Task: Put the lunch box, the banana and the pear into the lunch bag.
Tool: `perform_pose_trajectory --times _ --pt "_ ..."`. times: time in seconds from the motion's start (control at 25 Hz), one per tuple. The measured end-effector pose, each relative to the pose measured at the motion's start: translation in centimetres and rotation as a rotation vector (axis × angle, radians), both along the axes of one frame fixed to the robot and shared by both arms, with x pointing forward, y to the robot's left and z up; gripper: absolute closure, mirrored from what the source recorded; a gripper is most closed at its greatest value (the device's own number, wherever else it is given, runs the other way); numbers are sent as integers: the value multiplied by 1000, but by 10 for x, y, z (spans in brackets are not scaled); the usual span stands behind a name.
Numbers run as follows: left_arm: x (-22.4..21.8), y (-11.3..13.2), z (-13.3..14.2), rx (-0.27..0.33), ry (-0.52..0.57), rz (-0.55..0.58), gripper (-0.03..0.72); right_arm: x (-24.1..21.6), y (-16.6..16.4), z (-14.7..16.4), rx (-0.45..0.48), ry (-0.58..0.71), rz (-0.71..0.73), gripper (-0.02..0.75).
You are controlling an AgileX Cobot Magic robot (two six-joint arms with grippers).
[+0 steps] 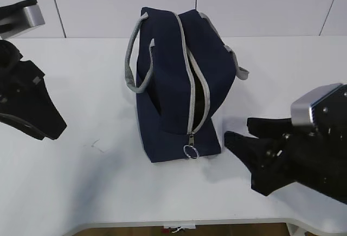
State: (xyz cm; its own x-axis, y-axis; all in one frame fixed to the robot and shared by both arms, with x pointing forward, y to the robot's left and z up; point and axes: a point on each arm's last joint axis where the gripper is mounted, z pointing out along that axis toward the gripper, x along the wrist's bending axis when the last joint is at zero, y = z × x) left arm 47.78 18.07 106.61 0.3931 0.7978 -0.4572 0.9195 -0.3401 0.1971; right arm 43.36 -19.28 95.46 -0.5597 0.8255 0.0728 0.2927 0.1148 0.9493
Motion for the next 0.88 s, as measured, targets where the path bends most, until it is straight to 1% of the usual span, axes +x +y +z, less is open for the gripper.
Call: perform_pose_trajectory --times 0.16,0.44,0.88 --pt "0 0 0 0 0 0 435 3 6 -16 13 47 42 272" --pt "0 0 0 0 0 0 435 1 20 -39 29 77 193 272" --pt "0 0 0 0 0 0 435 14 27 -65 122 112 183 272"
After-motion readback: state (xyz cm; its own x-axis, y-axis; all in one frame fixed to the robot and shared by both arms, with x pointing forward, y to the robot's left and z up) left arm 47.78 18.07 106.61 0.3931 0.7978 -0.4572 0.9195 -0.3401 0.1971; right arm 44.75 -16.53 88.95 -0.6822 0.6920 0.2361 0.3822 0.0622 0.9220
